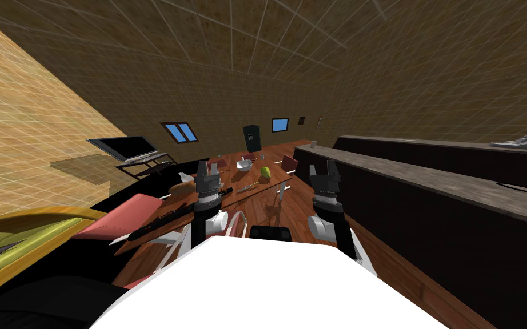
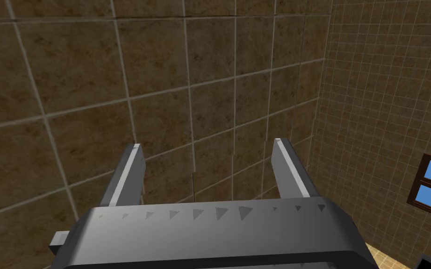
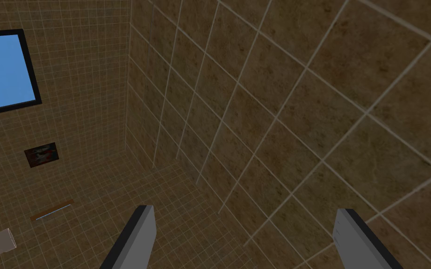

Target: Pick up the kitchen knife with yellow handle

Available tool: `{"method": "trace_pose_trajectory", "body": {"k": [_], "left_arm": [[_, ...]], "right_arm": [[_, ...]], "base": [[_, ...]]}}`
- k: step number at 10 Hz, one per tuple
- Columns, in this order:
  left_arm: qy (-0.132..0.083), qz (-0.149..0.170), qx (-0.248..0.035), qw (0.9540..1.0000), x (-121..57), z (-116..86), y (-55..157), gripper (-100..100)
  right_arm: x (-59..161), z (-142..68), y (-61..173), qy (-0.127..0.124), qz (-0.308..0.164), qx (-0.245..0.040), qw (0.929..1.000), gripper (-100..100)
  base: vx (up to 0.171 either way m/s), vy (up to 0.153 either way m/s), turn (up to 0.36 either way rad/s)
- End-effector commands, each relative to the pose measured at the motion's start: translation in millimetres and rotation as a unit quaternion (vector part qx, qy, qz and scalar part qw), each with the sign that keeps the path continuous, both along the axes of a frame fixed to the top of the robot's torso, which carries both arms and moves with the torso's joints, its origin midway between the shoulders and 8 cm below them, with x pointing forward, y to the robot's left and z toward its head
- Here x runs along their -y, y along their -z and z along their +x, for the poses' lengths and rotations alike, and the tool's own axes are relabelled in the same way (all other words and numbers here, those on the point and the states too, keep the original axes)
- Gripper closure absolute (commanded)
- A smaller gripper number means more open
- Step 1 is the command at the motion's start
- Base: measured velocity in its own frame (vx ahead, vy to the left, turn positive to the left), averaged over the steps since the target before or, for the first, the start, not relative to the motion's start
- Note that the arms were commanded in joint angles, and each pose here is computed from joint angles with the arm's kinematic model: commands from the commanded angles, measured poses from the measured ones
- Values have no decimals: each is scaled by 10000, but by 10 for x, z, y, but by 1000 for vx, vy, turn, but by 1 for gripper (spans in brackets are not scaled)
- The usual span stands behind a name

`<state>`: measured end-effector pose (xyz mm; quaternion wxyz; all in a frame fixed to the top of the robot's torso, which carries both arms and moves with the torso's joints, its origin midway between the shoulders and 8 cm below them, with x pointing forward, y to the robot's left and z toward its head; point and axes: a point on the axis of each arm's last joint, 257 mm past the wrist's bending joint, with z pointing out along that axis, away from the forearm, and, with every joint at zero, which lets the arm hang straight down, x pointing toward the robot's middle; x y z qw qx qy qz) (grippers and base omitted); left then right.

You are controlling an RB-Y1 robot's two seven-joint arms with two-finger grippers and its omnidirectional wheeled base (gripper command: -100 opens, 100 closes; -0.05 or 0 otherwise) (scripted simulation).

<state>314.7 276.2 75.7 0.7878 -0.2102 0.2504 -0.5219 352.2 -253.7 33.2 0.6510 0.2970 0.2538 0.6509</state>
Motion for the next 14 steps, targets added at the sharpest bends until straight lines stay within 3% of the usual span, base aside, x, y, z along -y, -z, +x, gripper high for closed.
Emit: {"method": "trace_pose_trajectory", "body": {"k": [1,4,7,8,14], "left_arm": [[132,153,-103,9997,53,82,37,-100],[320,316,-313,9985,109,262,126,-100],[550,390,-771,9947,123,666,336,-100],[551,386,-784,9947,123,680,339,-100],[729,150,-1628,9838,23,1419,725,-100]], "right_arm": [[0,0,0,0,0,0,10000,0],[0,0,0,0,0,0,10000,0],[0,0,0,0,0,0,10000,0],[0,0,0,0,1,0,10000,0],[0,0,0,0,0,0,10000,0]], "base": [[-8,-10,14],[-28,-33,21],[-42,-47,30],[-33,-46,14],[-29,-41,22]]}}
